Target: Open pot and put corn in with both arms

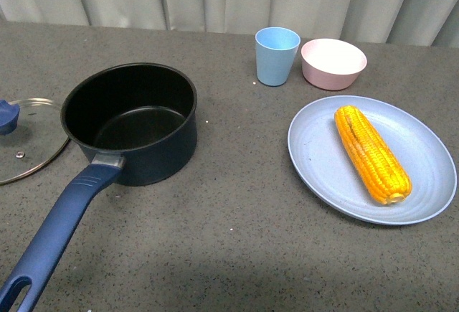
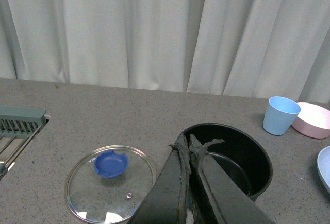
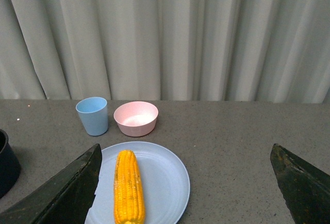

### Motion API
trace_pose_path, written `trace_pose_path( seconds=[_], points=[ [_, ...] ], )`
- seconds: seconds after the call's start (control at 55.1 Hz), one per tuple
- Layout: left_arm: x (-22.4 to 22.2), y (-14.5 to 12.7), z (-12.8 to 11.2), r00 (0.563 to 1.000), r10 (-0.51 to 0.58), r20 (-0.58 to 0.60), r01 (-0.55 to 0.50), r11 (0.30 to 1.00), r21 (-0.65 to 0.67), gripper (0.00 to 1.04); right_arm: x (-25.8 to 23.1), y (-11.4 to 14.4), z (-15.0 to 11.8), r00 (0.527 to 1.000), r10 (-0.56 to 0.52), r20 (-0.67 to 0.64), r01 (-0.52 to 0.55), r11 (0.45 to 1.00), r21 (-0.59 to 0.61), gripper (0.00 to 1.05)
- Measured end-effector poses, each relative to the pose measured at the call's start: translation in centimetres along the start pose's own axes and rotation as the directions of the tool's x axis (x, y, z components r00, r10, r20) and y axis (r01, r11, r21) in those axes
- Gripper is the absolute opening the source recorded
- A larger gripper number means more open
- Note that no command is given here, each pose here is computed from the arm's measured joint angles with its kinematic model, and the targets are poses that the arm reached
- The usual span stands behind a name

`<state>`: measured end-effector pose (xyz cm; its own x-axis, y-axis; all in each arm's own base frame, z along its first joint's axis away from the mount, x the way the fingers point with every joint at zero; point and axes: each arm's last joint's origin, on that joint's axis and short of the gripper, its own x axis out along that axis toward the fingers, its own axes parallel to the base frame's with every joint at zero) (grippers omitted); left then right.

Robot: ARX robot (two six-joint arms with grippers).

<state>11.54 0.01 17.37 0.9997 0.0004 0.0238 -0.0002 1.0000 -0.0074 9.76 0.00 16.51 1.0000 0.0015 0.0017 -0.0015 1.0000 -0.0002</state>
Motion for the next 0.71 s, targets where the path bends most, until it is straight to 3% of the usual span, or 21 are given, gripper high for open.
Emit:
trace_pose_path(
  seconds=[0.708],
  points=[
    [-1.9, 0.0, -0.3, 1.000, 0.000, -0.008, 0.000, 1.000, 0.000, 0.04, 0.0, 0.0, 0.0, 1.000, 0.000, 0.000, 0.000, 1.000, 0.000, 0.96]
  ],
)
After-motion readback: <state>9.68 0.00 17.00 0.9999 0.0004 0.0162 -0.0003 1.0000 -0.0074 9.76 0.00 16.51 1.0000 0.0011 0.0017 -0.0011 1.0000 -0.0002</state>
